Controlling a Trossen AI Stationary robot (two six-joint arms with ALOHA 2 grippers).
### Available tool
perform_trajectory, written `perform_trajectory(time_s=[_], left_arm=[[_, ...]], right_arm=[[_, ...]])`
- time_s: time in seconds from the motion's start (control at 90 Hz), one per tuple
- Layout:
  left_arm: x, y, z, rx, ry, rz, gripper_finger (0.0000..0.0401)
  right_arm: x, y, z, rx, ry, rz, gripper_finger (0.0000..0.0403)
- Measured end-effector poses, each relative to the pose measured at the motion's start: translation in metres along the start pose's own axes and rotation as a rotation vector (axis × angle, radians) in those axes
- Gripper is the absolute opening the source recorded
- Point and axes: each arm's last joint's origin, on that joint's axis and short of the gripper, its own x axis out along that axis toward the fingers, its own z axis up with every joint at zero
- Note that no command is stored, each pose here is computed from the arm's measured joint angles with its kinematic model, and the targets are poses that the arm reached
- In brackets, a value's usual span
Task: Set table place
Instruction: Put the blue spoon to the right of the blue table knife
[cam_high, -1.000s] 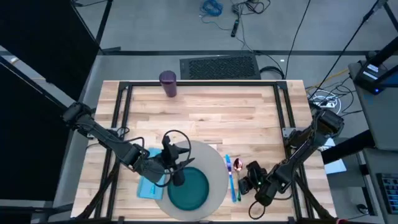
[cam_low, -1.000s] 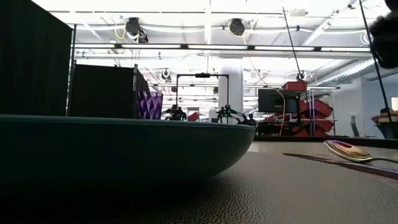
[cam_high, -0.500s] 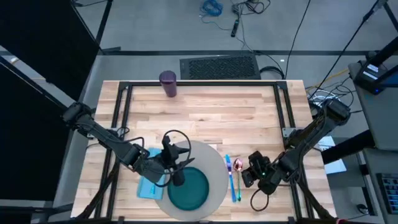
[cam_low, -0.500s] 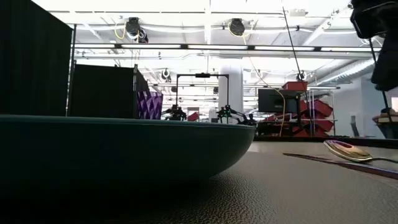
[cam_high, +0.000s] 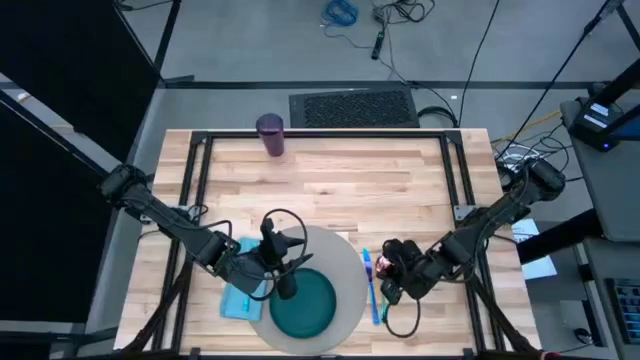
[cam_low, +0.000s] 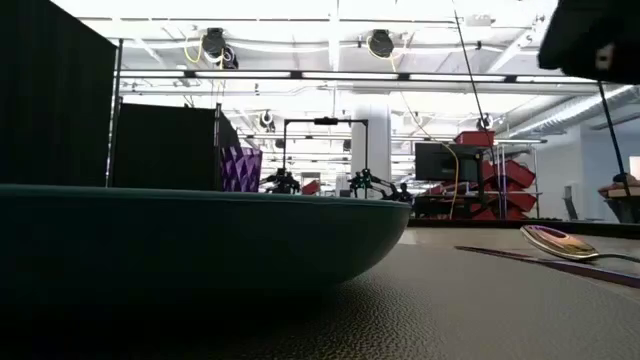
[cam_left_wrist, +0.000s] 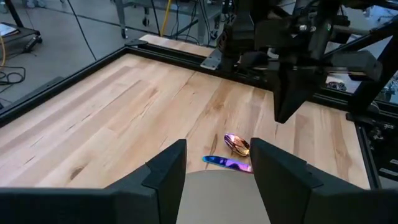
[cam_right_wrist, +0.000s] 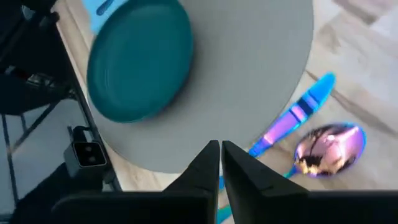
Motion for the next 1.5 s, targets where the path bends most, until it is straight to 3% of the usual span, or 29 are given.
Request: perform_trajectory(time_s=[0.322, 0.644, 0.944, 1.256, 1.5], left_arm=[[0.0, 0.0, 0.0, 0.002, 0.003, -0.002, 0.0162], [0.0, 0.0, 0.0, 0.003, 0.004, -0.002, 0.0162], [0.0, 0.0, 0.0, 0.004, 0.005, -0.001, 0.0162], [0.0, 0.0, 0.0, 0.004, 0.005, -0.001, 0.0162], [0.0, 0.0, 0.0, 0.003, 0.004, -0.002, 0.0162]], right_arm=[[0.003, -0.003, 0.006, -0.015, 0.01, -0.013, 0.0011], [0.008, -0.023, -0.001, 0.249, 0.104, -0.221, 0.0011], [0.044, -0.026, -0.018, 0.344, 0.208, -0.357, 0.0011], [0.056, -0.023, -0.023, 0.344, 0.238, -0.336, 0.0015], [0.057, -0.022, -0.023, 0.333, 0.241, -0.322, 0.0065]])
